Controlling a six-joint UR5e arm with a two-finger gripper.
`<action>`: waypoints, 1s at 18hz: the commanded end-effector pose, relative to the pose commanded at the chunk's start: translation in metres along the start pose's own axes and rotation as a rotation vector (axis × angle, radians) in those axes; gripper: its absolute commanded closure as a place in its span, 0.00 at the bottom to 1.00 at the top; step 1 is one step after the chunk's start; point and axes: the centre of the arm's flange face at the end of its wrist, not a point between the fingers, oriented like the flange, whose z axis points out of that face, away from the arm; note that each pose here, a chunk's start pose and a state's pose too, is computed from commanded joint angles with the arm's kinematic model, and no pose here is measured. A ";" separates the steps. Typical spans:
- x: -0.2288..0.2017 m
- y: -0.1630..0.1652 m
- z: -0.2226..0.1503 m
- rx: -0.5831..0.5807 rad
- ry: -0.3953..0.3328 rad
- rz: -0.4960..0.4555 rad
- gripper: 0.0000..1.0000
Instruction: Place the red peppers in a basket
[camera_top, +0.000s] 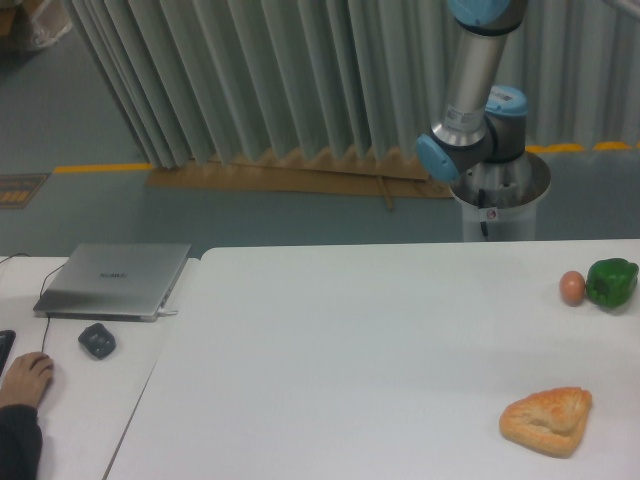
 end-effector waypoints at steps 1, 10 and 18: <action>-0.001 0.002 0.005 -0.001 0.000 -0.003 0.62; 0.002 0.016 0.014 -0.005 0.004 -0.007 0.00; 0.001 0.007 0.005 -0.002 -0.008 -0.009 0.00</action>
